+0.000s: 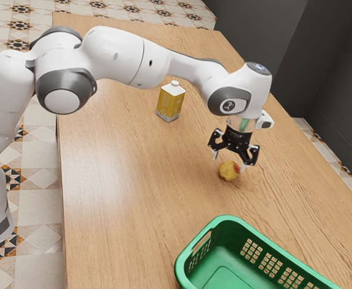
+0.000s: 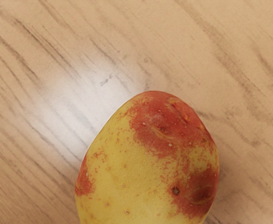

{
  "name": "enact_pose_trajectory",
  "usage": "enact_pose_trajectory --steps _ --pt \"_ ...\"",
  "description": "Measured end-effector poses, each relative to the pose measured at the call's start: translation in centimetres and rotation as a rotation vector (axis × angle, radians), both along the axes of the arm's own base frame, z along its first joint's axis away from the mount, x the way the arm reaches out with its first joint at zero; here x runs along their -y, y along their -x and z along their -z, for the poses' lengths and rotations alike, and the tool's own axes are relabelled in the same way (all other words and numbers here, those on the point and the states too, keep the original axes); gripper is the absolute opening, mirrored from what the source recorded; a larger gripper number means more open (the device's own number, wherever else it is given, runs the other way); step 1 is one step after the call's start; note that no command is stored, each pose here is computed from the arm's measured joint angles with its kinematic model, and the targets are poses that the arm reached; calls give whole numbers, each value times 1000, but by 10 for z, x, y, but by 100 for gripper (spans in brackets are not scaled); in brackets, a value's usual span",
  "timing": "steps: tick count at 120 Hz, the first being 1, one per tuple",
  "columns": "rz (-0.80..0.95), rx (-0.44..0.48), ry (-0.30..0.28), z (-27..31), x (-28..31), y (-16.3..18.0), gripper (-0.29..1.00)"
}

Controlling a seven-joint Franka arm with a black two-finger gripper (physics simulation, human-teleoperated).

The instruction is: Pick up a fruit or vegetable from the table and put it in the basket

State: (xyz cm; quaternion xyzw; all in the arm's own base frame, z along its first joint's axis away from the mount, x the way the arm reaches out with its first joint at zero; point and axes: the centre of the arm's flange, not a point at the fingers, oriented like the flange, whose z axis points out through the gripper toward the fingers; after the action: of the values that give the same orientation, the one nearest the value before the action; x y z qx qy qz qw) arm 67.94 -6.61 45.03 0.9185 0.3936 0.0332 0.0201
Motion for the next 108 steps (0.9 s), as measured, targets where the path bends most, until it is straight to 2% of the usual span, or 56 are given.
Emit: enact_pose_trajectory --steps 76,93,108 --pt "19 14 -25 31 1 -7 70" --pt "65 19 -85 30 3 -7 44" --pt "100 19 -141 29 2 -7 37"
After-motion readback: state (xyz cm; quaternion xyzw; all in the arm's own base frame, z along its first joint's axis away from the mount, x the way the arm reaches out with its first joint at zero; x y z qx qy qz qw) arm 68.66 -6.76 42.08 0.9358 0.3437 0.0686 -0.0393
